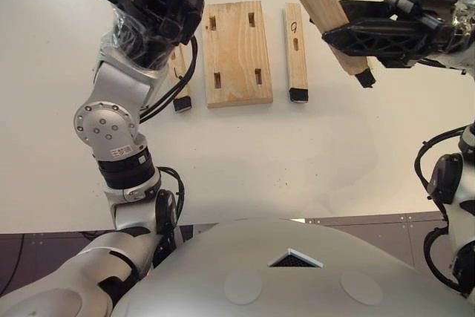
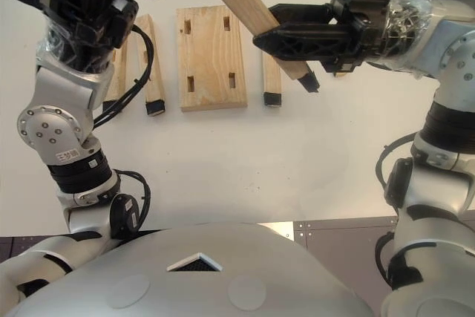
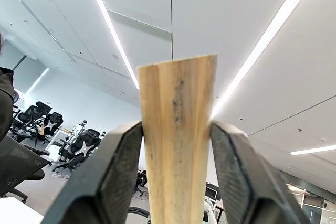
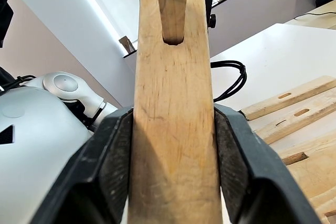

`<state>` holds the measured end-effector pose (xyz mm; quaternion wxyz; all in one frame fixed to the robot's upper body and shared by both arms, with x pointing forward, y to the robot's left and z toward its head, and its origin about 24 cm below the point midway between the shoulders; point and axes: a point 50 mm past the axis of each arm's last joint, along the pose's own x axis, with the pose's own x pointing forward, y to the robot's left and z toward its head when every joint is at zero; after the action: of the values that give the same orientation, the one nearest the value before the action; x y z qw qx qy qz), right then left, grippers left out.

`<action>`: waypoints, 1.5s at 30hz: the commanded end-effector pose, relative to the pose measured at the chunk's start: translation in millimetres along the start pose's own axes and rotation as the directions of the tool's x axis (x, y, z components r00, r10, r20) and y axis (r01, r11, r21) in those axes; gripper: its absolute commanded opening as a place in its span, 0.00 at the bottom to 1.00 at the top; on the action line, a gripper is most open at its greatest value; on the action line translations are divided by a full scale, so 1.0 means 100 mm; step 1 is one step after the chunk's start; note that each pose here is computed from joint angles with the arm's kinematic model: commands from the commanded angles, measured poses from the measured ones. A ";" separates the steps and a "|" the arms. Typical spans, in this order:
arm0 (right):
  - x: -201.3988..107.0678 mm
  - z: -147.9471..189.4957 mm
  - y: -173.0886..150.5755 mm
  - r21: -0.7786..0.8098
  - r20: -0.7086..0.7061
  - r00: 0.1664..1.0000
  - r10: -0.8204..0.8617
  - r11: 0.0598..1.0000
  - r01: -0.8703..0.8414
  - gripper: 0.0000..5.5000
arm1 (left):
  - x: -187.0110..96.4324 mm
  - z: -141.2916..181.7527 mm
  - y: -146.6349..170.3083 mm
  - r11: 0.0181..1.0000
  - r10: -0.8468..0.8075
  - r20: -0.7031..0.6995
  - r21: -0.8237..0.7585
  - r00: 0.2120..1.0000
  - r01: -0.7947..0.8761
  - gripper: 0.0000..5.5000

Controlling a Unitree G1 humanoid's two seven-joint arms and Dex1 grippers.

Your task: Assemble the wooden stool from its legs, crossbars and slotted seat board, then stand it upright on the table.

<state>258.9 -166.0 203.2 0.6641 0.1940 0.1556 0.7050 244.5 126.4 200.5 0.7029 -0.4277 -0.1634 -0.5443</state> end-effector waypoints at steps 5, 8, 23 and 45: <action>0.05 -0.02 0.03 -0.017 -0.031 0.999 0.033 0.999 -0.034 0.37 | -0.03 -0.02 0.02 1.000 0.014 -0.029 -0.006 0.999 -0.014 0.55; 0.06 -0.04 0.03 -0.025 -0.038 0.999 0.026 0.999 -0.027 0.37 | -0.04 -0.03 0.04 1.000 0.025 -0.034 -0.013 0.999 -0.026 0.51; 0.05 -0.05 -0.26 -0.061 -0.018 0.986 -0.166 0.985 0.164 0.53 | -0.20 0.29 0.31 0.979 0.201 0.175 0.006 0.964 -0.205 0.37; 0.07 -0.44 -0.69 -0.127 -0.135 0.887 -0.441 0.896 0.426 0.53 | -1.05 0.55 0.78 0.824 0.499 -0.065 0.344 0.864 -0.450 0.37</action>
<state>296.3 -151.9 131.6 0.7952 0.0760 0.2152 0.5617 292.1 238.5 128.1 0.8846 -0.3008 -0.0855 -0.3459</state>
